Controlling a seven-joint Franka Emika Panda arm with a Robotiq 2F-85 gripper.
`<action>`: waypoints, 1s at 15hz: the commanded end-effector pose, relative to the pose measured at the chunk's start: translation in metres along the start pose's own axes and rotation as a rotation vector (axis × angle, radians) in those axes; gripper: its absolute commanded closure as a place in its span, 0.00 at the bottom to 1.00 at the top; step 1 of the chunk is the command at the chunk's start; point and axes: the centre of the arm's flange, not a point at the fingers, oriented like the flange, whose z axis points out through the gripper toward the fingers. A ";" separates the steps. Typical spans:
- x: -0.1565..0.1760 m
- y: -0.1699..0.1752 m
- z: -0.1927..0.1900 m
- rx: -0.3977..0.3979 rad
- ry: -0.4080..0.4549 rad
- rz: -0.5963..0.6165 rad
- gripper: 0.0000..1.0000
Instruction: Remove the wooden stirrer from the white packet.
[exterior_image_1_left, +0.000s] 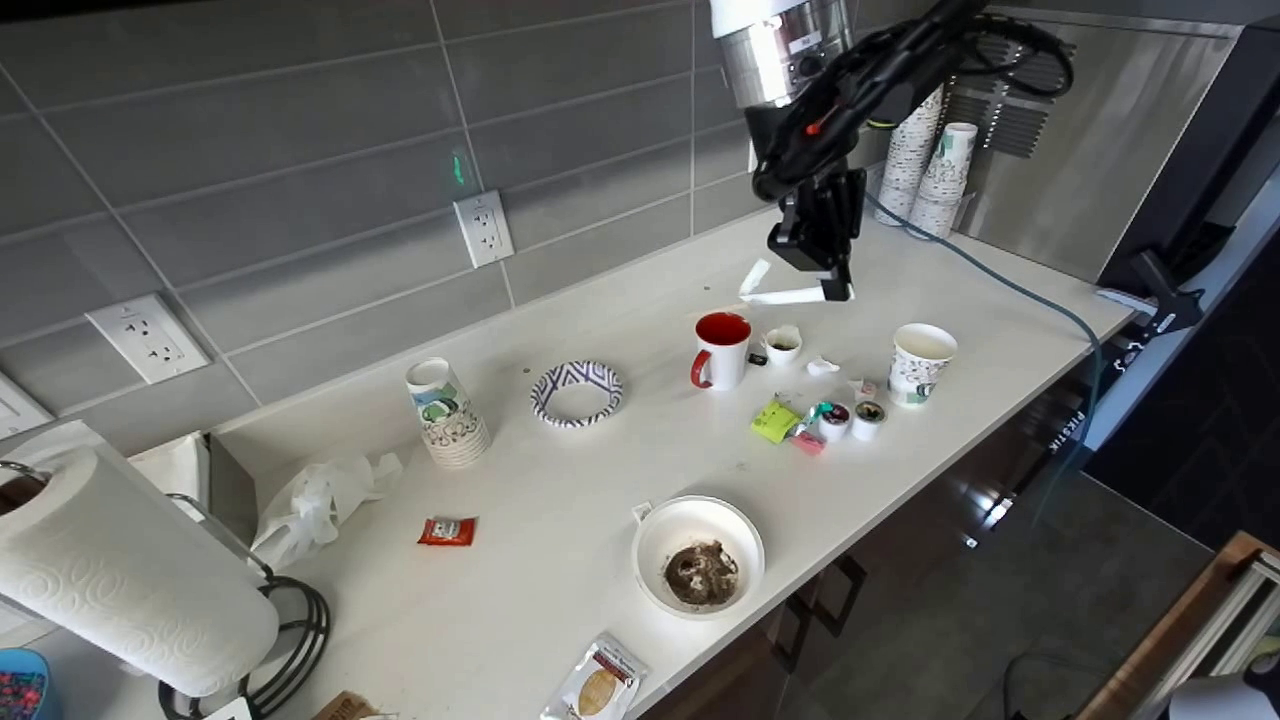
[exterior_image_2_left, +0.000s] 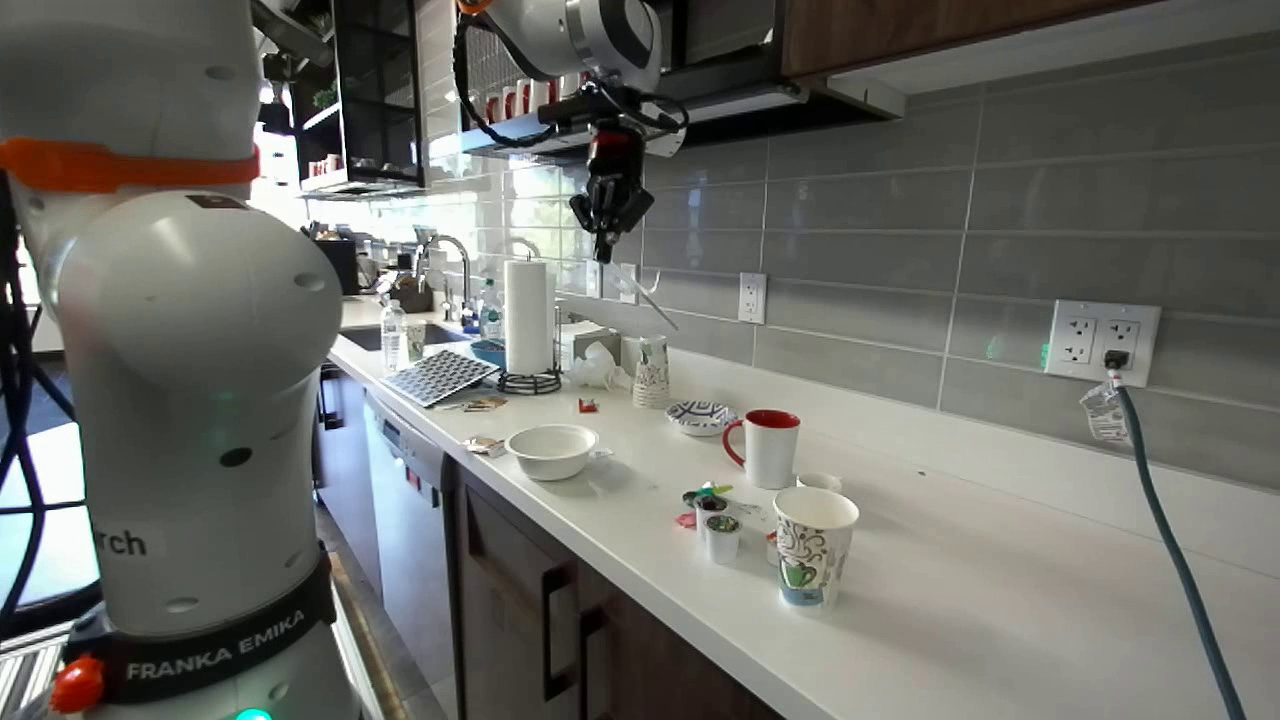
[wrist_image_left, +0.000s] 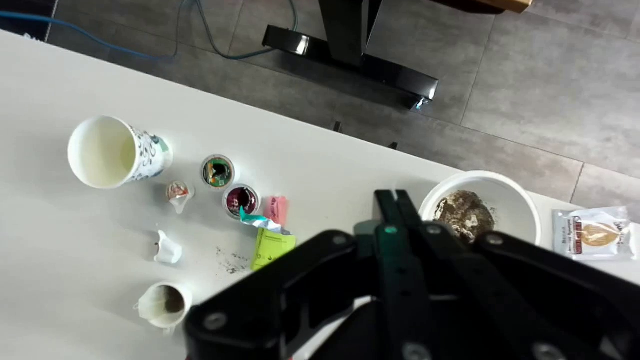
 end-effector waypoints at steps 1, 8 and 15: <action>-0.016 0.003 0.011 0.016 -0.013 0.030 1.00; -0.017 0.010 0.016 0.098 0.049 -0.005 1.00; -0.020 0.017 0.019 0.071 -0.085 0.152 1.00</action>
